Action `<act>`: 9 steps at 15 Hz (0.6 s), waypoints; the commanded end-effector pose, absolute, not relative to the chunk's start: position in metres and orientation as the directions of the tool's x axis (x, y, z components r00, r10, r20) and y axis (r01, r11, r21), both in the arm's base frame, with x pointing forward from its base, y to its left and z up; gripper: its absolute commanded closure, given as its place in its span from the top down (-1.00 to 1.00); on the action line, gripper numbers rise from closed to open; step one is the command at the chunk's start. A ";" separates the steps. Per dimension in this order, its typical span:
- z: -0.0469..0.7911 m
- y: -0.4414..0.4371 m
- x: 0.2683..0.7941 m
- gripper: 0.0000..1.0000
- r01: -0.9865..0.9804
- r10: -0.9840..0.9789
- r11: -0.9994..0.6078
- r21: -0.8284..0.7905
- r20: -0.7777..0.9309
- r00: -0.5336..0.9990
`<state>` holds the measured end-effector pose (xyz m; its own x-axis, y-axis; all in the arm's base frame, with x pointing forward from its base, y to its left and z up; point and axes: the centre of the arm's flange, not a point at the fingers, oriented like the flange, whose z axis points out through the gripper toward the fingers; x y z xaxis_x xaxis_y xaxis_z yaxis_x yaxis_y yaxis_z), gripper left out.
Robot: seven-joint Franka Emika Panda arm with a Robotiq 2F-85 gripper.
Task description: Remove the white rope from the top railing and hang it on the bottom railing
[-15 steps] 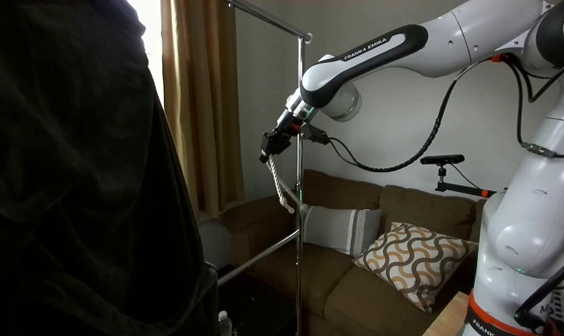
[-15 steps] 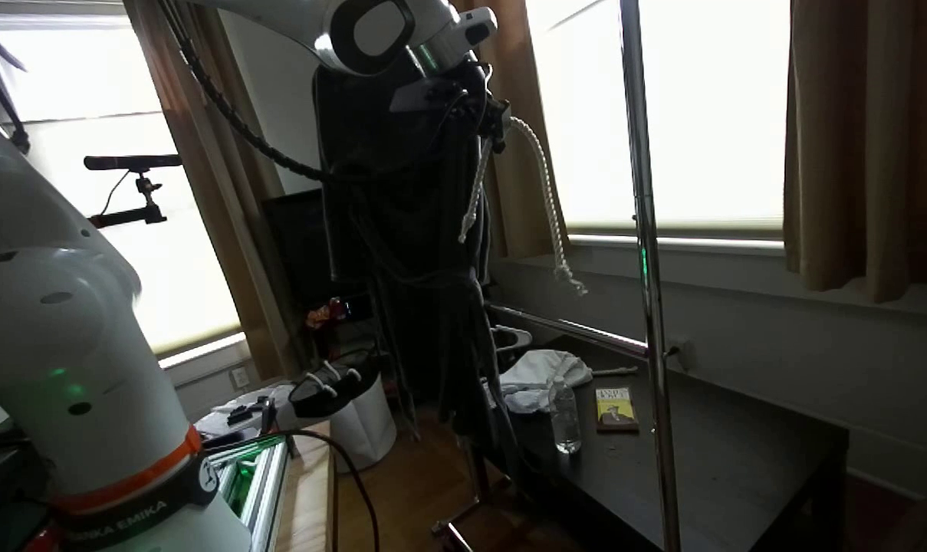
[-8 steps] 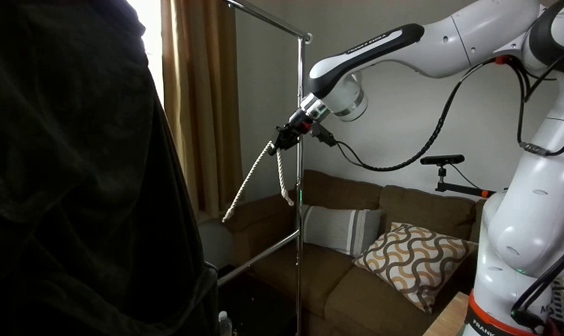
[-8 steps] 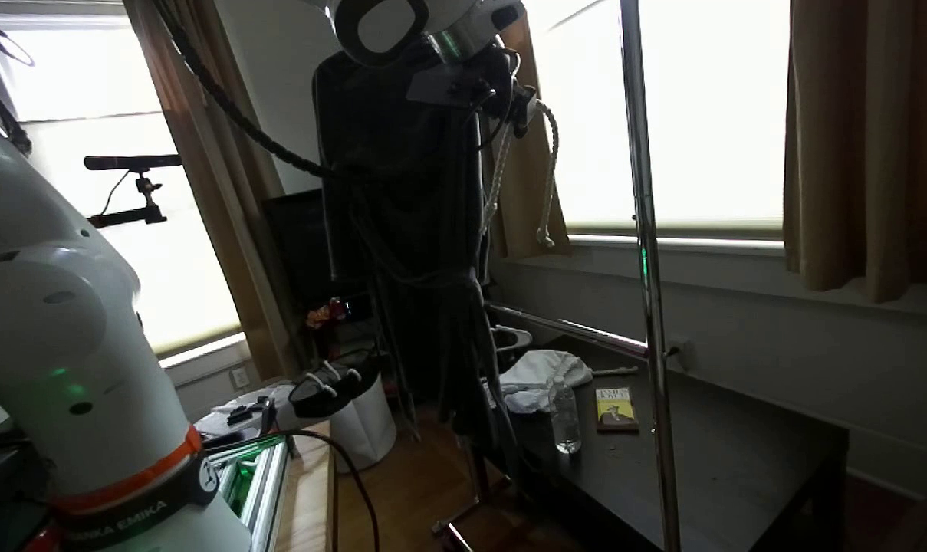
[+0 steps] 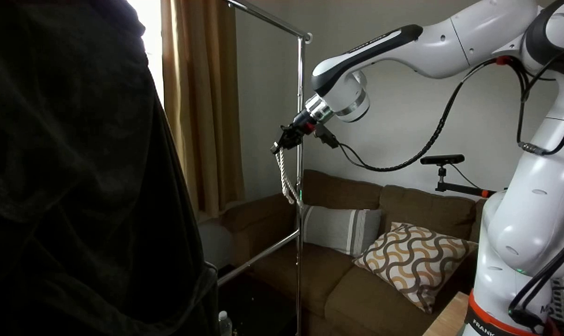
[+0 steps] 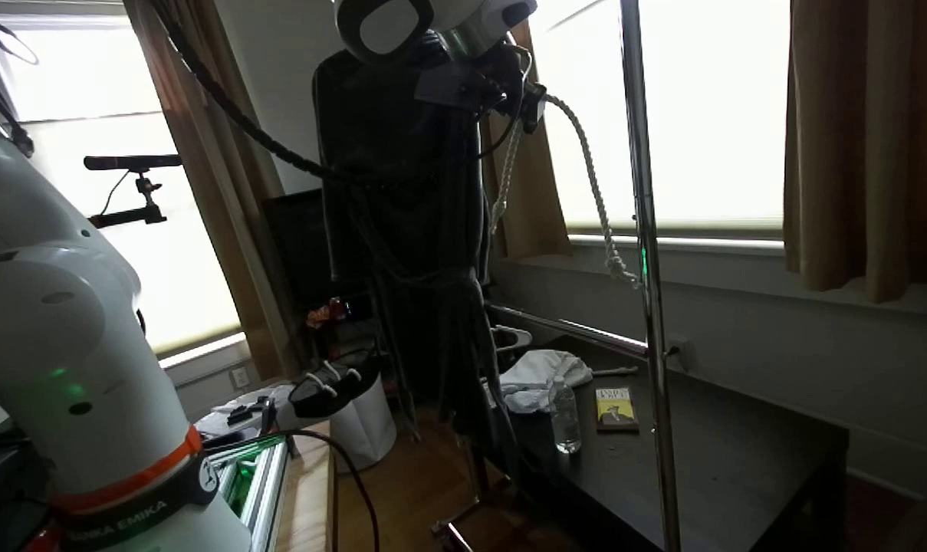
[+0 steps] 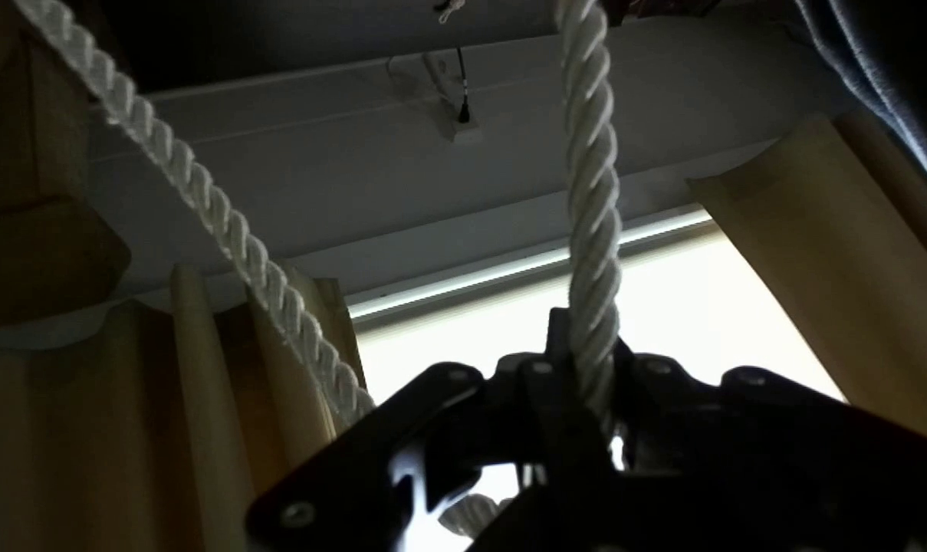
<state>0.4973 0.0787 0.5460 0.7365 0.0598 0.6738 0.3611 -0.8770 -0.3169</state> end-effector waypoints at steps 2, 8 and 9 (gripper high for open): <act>0.500 0.059 0.516 -0.96 0.342 -0.027 -0.848 -0.406 0.678 0.735; 0.424 0.059 0.546 -0.96 0.260 0.026 -0.867 -0.425 0.483 0.875; 0.409 0.069 0.548 -0.96 0.234 0.039 -0.892 -0.387 0.450 0.892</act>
